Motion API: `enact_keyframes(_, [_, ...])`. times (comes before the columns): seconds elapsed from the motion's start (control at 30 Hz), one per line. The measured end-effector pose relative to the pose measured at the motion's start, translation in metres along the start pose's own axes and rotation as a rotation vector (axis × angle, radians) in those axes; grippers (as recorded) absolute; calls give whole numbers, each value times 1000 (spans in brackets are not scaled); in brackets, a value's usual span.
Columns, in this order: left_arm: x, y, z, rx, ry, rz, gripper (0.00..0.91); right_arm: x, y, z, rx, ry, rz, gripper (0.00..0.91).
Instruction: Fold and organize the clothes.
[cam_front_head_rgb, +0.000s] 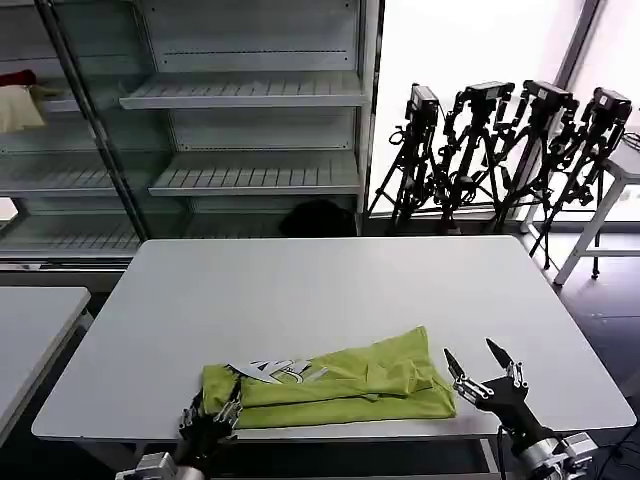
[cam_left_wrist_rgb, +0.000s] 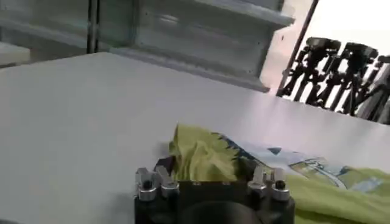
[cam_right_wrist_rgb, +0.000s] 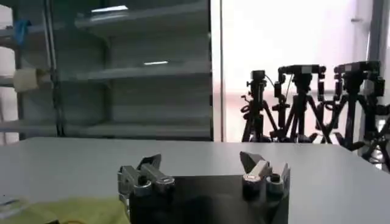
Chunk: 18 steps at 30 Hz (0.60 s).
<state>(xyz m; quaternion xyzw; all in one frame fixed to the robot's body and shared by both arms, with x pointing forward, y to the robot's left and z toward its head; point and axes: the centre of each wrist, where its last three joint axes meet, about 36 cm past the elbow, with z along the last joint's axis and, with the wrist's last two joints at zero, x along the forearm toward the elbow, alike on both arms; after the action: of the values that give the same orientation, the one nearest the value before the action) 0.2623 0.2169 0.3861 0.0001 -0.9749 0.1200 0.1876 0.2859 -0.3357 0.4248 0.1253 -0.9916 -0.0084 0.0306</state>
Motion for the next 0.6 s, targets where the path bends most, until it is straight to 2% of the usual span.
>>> enact_keyframes(0.37, [-4, 0, -2, -17, -29, 13, 0, -4, 4, -4, -6, -20, 1, 907])
enact_keyframes(0.6, [-12, 21, -26, -40, -84, -36, 0, -7, 7, -7, -2, -30, -8, 907])
